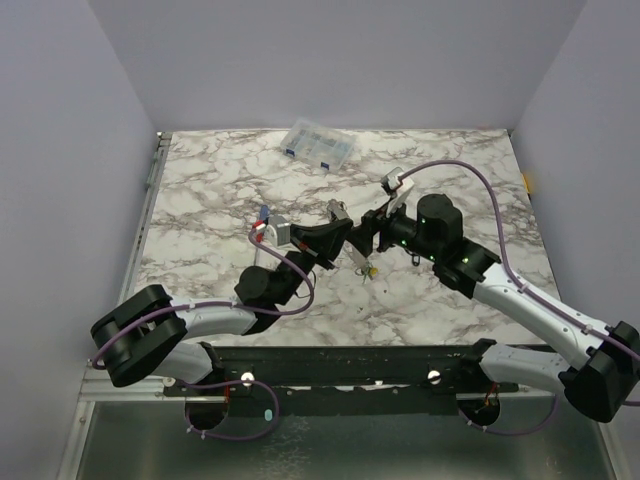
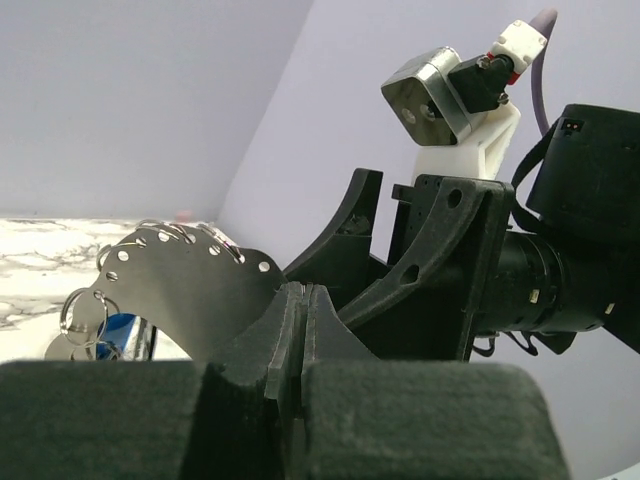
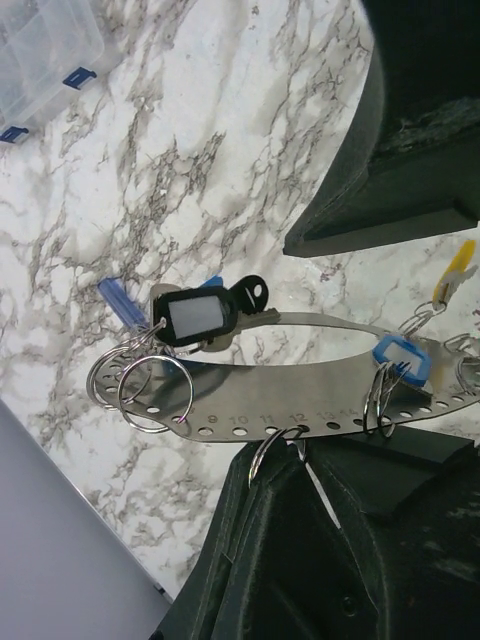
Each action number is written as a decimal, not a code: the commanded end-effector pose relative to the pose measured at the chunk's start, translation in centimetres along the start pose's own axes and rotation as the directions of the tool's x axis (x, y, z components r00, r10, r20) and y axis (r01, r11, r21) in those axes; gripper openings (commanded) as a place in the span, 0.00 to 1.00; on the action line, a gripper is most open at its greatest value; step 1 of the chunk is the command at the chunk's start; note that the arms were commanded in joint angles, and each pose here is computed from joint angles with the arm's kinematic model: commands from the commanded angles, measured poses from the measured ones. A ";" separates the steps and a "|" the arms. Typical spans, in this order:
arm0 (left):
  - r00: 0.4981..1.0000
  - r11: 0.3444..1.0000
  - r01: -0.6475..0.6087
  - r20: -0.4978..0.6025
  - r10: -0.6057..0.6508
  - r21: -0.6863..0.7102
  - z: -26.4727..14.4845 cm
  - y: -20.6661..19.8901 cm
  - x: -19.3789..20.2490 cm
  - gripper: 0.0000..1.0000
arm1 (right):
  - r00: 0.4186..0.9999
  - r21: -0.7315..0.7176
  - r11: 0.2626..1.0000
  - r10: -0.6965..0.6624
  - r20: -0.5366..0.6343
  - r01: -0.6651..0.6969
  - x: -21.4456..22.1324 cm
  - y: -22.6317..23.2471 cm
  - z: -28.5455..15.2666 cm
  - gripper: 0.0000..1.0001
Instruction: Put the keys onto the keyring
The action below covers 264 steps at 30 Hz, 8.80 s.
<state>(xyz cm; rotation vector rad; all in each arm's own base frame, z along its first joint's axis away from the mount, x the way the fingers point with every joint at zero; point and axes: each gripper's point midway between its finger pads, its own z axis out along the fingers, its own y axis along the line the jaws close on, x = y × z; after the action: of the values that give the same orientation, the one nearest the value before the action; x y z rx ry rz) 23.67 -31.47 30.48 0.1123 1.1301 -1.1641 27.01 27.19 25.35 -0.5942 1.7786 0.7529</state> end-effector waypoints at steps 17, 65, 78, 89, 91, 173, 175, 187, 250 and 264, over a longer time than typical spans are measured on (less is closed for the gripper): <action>0.981 0.983 0.161 0.093 -0.168 0.083 -1.5 -2.3 -2.8 0.00 | 0.956 -0.261 0.940 -0.153 0.250 0.219 -3.2 4.9 -2.0 0.31; 0.990 0.970 0.140 -0.053 -0.132 0.201 -2.6 -4.8 -0.8 0.00 | 0.966 -0.338 0.920 -0.129 0.222 0.201 -0.7 5.8 -2.3 0.01; 0.998 0.981 0.021 -0.067 -0.008 0.191 -3.5 -4.4 -1.4 0.37 | 0.958 -0.393 0.889 -0.144 0.250 0.236 0.3 7.0 -4.4 0.00; 0.975 0.978 -0.148 -0.146 0.170 0.148 -4.2 -3.5 -2.1 0.43 | 0.959 -0.396 0.889 -0.136 0.250 0.229 0.5 7.1 -4.8 0.01; 0.950 0.965 -0.222 -0.190 0.247 0.141 -4.7 -2.9 -2.0 0.43 | 0.958 -0.395 0.891 -0.130 0.254 0.225 0.5 7.1 -5.0 0.01; 0.473 0.550 -0.524 -0.315 0.823 0.650 -5.2 -2.7 4.3 0.58 | 0.950 -0.448 0.859 -0.128 0.286 0.250 -2.3 9.0 -7.8 0.01; 0.476 0.550 -0.519 -0.313 0.822 0.654 -5.1 -2.9 4.3 0.56 | 0.950 -0.449 0.858 -0.130 0.285 0.252 -2.2 9.0 -7.8 0.01; 0.477 0.552 -0.490 -0.322 0.818 0.675 -5.1 -3.2 4.9 0.24 | 0.952 -0.461 0.851 -0.129 0.279 0.251 -1.9 9.2 -7.9 0.01; 0.396 0.480 -0.420 -0.321 0.860 0.770 -9.9 -2.1 7.3 0.00 | 0.858 -0.544 0.731 -0.512 -0.038 0.412 5.5 8.5 -5.1 0.81; 0.415 0.492 -0.415 -0.322 0.851 0.765 -9.9 -2.4 7.0 0.00 | 0.846 -0.514 0.754 -0.524 -0.095 0.409 7.7 7.7 -3.3 0.65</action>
<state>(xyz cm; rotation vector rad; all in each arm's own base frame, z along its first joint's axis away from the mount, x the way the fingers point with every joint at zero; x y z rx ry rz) 15.95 -30.92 20.39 1.5232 1.1560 -0.5824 16.33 29.39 20.33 -1.4888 1.5522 0.8258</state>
